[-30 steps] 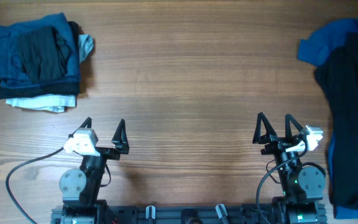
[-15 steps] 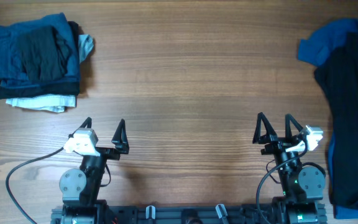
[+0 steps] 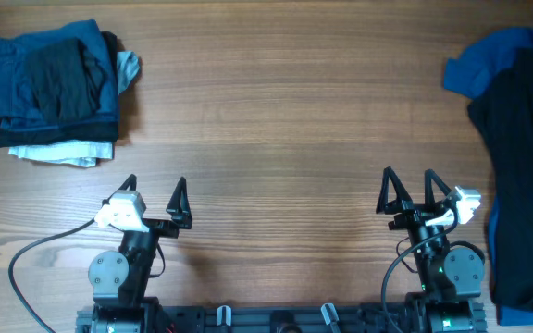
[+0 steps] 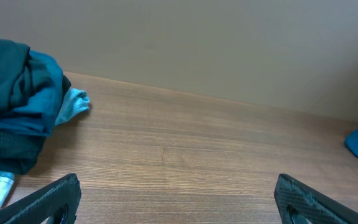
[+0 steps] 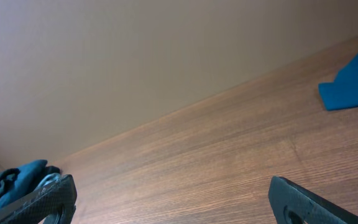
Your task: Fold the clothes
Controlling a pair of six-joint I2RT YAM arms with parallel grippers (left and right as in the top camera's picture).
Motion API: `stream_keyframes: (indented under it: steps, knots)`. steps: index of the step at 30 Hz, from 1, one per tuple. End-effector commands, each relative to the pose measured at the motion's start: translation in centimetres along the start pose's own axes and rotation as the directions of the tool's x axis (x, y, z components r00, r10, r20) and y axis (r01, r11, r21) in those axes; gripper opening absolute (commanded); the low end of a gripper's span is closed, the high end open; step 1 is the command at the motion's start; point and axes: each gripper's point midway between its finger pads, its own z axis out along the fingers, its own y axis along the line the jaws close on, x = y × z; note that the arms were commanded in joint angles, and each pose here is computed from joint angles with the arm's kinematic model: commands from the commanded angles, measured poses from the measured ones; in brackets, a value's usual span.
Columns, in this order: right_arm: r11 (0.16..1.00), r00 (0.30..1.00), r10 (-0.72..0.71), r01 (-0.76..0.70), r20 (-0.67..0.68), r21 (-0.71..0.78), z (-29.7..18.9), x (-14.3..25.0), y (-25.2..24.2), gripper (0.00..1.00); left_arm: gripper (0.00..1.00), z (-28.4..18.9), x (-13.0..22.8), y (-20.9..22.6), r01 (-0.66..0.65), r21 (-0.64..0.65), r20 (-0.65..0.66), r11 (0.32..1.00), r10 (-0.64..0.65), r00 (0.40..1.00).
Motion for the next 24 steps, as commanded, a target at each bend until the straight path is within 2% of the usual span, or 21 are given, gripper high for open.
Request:
stream_keyframes:
  steps: [1,24]
  knots:
    - [1.000,1.000,0.006,-0.006,0.006,0.003,-0.01,-0.07,-0.02,1.00,1.00,-0.01,0.14,0.37,-0.019,-0.016,0.001,1.000,0.019,1.000]
    - [1.000,1.000,0.006,-0.007,0.013,0.016,-0.01,-0.18,-0.25,1.00,1.00,-0.01,0.14,0.37,-0.019,-0.016,0.001,1.000,0.019,1.000]
